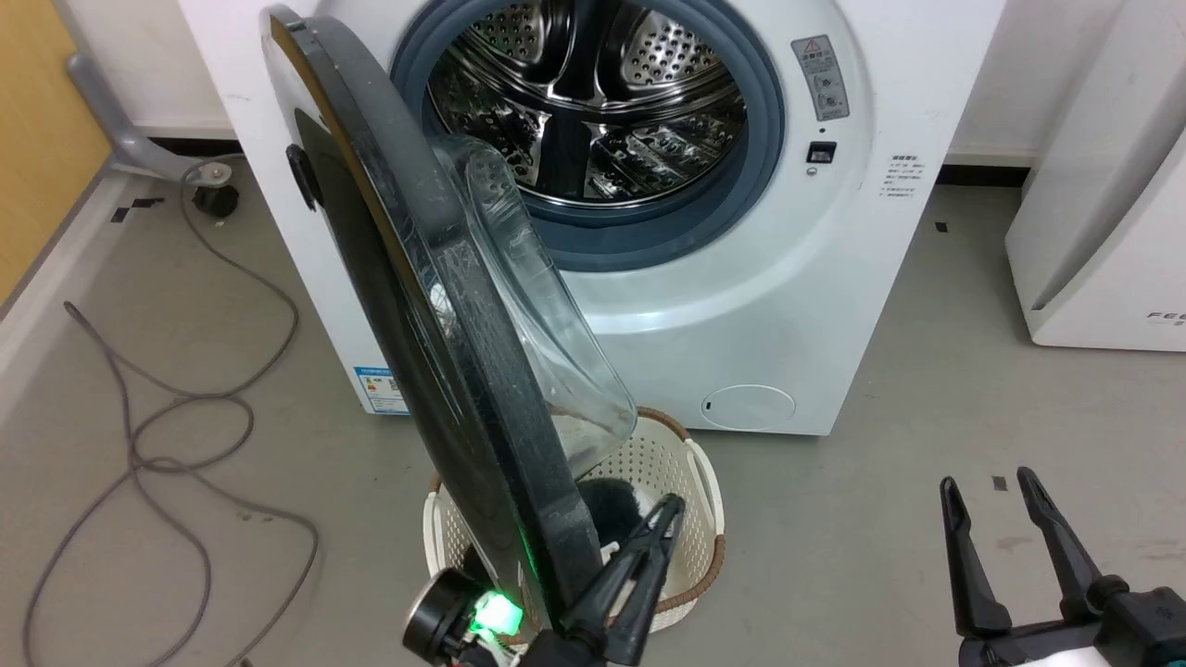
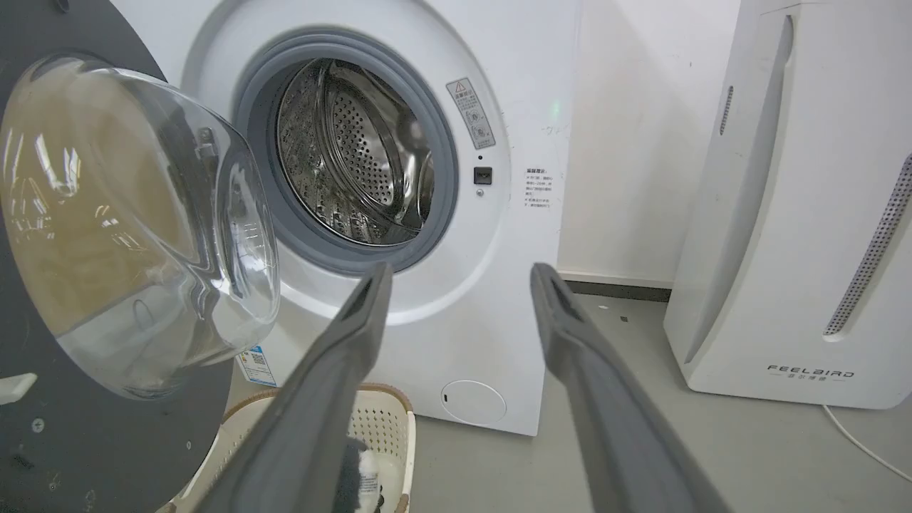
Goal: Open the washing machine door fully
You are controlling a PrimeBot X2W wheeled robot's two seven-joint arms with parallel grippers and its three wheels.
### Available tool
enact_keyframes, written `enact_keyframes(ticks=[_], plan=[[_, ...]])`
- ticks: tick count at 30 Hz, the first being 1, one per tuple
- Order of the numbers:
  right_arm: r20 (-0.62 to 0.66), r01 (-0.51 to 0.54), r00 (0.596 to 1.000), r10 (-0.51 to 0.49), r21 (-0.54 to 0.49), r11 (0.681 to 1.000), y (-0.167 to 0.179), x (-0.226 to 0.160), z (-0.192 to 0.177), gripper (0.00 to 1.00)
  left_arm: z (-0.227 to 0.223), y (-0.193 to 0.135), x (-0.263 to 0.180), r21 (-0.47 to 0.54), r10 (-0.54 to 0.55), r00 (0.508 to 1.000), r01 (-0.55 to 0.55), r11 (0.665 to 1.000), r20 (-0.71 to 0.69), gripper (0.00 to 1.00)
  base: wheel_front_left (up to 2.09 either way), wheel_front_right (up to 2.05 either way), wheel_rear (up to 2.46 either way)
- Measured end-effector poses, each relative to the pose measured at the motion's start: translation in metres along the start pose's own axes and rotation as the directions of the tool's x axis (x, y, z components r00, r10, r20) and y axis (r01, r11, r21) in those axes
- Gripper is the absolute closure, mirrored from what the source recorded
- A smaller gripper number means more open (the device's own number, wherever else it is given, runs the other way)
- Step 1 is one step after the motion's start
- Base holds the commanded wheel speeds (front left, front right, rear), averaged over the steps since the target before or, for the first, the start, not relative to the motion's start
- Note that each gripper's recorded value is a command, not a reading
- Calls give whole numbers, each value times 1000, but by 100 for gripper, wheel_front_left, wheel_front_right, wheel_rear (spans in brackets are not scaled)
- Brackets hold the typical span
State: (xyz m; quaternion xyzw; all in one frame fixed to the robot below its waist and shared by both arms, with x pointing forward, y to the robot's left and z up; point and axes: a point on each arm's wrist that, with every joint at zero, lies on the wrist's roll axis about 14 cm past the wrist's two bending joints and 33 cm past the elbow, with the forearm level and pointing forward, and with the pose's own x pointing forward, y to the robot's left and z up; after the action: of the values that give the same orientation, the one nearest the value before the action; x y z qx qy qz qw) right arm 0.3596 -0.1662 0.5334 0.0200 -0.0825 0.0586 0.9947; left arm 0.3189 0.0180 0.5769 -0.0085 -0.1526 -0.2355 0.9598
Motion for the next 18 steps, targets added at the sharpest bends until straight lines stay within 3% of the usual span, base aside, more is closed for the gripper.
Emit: enact_keyframes(ticks=[18], plan=[[-20,-94,995,95,33,995,30,20,-11,0,-15,39,-30,28,173,982,-171,985,-73,100,0,0,0]])
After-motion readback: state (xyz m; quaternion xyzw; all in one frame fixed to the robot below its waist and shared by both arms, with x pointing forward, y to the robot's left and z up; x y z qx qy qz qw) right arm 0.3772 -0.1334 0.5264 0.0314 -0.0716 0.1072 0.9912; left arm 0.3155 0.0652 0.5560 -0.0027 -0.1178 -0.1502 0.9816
